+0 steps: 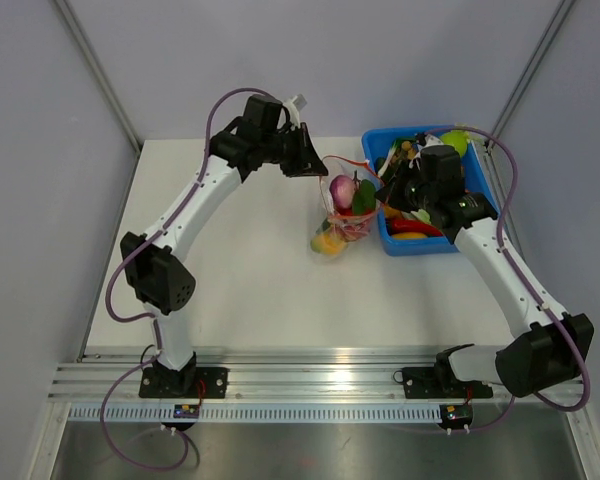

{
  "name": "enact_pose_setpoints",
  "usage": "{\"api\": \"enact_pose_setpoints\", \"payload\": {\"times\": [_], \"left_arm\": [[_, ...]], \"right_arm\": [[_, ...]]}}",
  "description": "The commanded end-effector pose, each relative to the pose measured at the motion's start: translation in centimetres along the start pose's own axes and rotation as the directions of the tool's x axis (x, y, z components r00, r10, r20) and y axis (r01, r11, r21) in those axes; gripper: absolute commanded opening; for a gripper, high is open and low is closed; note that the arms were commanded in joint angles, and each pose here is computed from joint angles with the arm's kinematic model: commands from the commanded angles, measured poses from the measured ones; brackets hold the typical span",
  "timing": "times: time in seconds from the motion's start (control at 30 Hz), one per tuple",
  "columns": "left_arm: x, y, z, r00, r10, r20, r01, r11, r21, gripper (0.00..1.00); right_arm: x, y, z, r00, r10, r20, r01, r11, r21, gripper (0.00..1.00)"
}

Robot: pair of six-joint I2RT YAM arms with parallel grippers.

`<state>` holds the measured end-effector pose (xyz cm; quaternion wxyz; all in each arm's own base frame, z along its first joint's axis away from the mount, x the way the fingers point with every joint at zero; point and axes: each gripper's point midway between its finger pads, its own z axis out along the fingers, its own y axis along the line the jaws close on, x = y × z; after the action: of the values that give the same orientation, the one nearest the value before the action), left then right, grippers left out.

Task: Place the food in the zip-top bag and seal the zipper
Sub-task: Adjust the zipper food storage bag at the center of the board.

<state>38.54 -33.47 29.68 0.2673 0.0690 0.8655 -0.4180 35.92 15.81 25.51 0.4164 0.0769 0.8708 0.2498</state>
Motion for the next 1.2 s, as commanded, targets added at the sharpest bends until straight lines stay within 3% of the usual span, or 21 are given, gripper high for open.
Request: {"api": "enact_pose_setpoints", "payload": {"times": [0.0, 0.2, 0.37, 0.43, 0.57, 0.77, 0.87, 1.17], "left_arm": [[-1.7, -2.7, -2.2, 0.994, 0.074, 0.076, -0.078, 0.996, 0.050, 0.00], [1.9, 1.5, 2.2, 0.999, 0.000, -0.050, 0.000, 1.000, -0.004, 0.00], [2.5, 1.6, 1.9, 0.995, 0.024, -0.096, -0.030, 0.998, -0.055, 0.00], [-0.7, -0.8, -0.8, 0.993, 0.115, 0.006, -0.114, 0.991, -0.063, 0.00], [-2.6, -2.2, -3.7, 0.979, 0.182, 0.088, -0.173, 0.980, -0.102, 0.00], [3.4, 6.1, 1.6, 0.992, 0.070, -0.107, -0.094, 0.966, -0.240, 0.00], [4.3, 7.7, 2.3, 0.988, 0.055, -0.144, -0.095, 0.953, -0.287, 0.00], [-1.9, -0.3, -3.5, 0.979, 0.194, 0.066, -0.181, 0.968, -0.172, 0.00]], "right_arm": [[-1.0, 2.4, -0.7, 0.999, -0.023, 0.023, 0.025, 0.995, -0.101, 0.00], [3.3, 0.1, 4.2, 0.993, -0.005, -0.120, -0.003, 0.998, -0.068, 0.00], [1.3, 2.0, 3.3, 0.997, -0.025, -0.075, 0.017, 0.994, -0.108, 0.00], [-0.3, 3.5, 2.0, 0.998, -0.049, -0.034, 0.044, 0.989, -0.141, 0.00], [-2.1, 5.1, 0.2, 0.998, -0.053, 0.024, 0.056, 0.981, -0.188, 0.00], [0.7, 3.5, 2.9, 0.998, -0.030, -0.054, 0.020, 0.987, -0.161, 0.00], [1.8, 2.6, 4.1, 0.996, -0.030, -0.089, 0.018, 0.991, -0.132, 0.00], [-1.4, 4.7, 1.2, 0.998, -0.062, 0.005, 0.062, 0.984, -0.168, 0.00]]}}
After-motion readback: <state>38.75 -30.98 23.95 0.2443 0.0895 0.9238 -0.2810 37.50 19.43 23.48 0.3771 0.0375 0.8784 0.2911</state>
